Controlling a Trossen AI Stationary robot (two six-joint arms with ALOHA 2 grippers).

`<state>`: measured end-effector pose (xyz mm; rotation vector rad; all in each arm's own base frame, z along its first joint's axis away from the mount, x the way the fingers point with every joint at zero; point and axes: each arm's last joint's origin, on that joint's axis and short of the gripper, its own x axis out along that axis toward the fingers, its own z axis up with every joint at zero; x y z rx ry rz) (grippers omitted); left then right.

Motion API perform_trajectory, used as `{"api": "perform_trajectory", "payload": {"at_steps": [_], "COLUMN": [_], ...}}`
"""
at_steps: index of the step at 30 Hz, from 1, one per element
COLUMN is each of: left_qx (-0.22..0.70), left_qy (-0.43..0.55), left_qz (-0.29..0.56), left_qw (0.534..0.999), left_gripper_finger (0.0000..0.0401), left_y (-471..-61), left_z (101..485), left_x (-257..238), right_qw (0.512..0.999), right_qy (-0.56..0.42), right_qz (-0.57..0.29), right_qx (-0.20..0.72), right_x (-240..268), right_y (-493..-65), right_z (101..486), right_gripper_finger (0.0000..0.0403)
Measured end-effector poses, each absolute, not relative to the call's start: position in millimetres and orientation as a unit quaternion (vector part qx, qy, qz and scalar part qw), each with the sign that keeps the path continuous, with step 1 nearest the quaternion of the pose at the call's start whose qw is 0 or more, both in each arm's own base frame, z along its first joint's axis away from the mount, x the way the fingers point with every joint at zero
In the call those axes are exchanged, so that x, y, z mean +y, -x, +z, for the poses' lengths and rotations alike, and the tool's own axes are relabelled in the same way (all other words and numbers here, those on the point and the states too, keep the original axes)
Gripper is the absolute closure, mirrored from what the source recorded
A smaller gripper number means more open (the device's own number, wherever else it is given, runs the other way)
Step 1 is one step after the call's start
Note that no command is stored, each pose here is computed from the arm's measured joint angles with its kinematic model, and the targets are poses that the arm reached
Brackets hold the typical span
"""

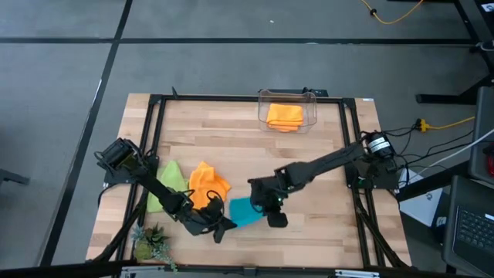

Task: Fold microfiber towels
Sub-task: Fold the blue microfiber towel

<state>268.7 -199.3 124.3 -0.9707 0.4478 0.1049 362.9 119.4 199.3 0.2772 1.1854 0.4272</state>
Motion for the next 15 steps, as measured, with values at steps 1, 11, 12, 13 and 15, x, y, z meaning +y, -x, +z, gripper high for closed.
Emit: {"api": "perform_trajectory", "payload": {"at_steps": [1, 11, 12, 13, 15], "left_qx": [0.207, 0.199, 0.198, 0.196, 0.194], "left_qy": [0.469, 0.478, 0.476, 0.478, 0.486], "left_qz": [0.044, 0.035, 0.036, 0.038, 0.045], "left_qw": [0.857, 0.855, 0.856, 0.856, 0.851], "left_gripper_finger": [0.0401, 0.0401, 0.0401, 0.0401, 0.0401], "left_y": [-269, -271, -271, -271, -268], "left_z": [125, 130, 130, 130, 129], "left_x": [-199, -195, -193, -191, -184], "right_qw": [0.796, 0.791, 0.790, 0.786, 0.777], "right_qy": [-0.136, -0.132, -0.130, -0.130, -0.141], "right_qz": [0.202, 0.271, 0.282, 0.301, 0.339], "right_qx": [0.553, 0.532, 0.528, 0.523, 0.511], "right_x": [117, 124, 122, 122, 119], "right_y": [-363, -360, -361, -361, -365], "right_z": [198, 190, 191, 191, 190], "right_gripper_finger": [0.0396, 0.0396, 0.0396, 0.0396, 0.0396]}}
